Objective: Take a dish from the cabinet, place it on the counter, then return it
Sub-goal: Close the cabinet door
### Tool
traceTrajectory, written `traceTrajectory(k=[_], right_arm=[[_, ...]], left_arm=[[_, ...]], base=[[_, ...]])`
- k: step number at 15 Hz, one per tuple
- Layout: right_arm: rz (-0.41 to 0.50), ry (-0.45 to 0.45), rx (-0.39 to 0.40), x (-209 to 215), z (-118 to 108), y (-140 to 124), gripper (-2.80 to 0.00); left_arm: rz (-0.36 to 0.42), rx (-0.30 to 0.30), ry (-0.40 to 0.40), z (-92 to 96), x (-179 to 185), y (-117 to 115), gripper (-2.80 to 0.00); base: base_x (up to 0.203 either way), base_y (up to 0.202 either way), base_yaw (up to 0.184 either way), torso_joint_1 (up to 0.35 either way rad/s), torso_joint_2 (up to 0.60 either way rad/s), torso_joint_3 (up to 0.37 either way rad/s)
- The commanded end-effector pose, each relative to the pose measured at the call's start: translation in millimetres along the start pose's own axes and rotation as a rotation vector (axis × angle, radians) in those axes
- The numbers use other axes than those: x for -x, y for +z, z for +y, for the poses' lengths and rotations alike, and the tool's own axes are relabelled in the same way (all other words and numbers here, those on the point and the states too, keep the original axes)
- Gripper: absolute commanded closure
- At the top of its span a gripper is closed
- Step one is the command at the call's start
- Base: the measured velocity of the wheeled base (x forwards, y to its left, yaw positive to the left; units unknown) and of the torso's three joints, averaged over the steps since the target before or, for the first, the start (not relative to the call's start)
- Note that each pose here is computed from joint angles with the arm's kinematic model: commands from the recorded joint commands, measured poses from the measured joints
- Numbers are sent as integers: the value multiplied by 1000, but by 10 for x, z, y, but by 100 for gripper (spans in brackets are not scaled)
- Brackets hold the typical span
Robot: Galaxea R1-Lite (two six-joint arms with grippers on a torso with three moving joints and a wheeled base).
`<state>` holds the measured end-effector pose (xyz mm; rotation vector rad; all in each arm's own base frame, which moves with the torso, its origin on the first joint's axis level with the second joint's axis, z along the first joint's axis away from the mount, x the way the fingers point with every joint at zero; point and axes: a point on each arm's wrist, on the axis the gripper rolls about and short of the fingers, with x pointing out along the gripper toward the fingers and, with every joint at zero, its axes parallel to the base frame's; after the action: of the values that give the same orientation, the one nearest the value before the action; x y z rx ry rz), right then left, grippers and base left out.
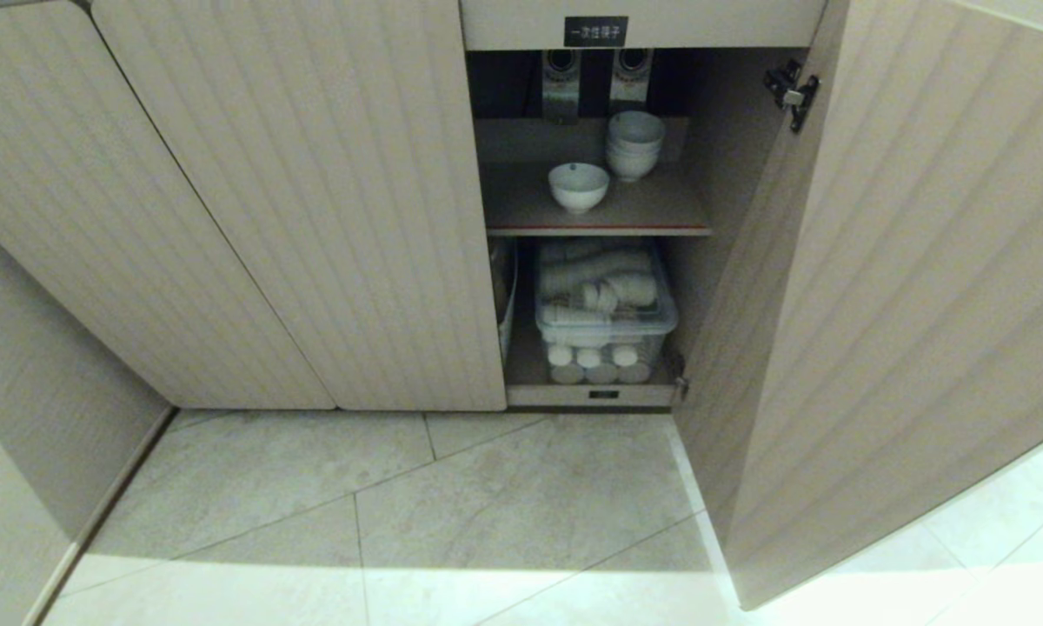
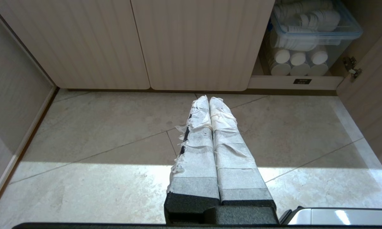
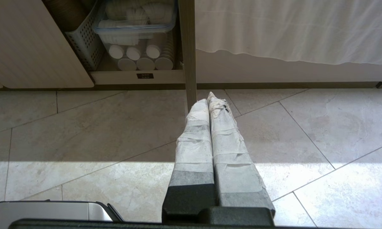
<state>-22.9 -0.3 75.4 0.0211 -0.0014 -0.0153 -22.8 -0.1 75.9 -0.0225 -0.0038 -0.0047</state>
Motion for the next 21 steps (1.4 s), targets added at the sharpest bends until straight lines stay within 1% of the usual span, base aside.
traceTrajectory(k=[1, 17, 19, 21], right_arm=[[1, 0, 0, -1, 0, 0, 0], [1, 0, 3, -1, 0, 0, 0], [0, 0, 19, -1, 0, 1, 0], [2, 0, 12, -1, 0, -1, 0]], left_arm=[[-1, 0, 0, 0, 0, 0, 0], [-1, 0, 0, 0, 0, 0, 0], [-1, 0, 0, 0, 0, 0, 0], [-1, 0, 0, 0, 0, 0, 0]], base=[[0, 0, 0, 0, 0, 0], [0, 0, 0, 0, 0, 0], [0, 0, 0, 0, 0, 0], [0, 0, 0, 0, 0, 0]])
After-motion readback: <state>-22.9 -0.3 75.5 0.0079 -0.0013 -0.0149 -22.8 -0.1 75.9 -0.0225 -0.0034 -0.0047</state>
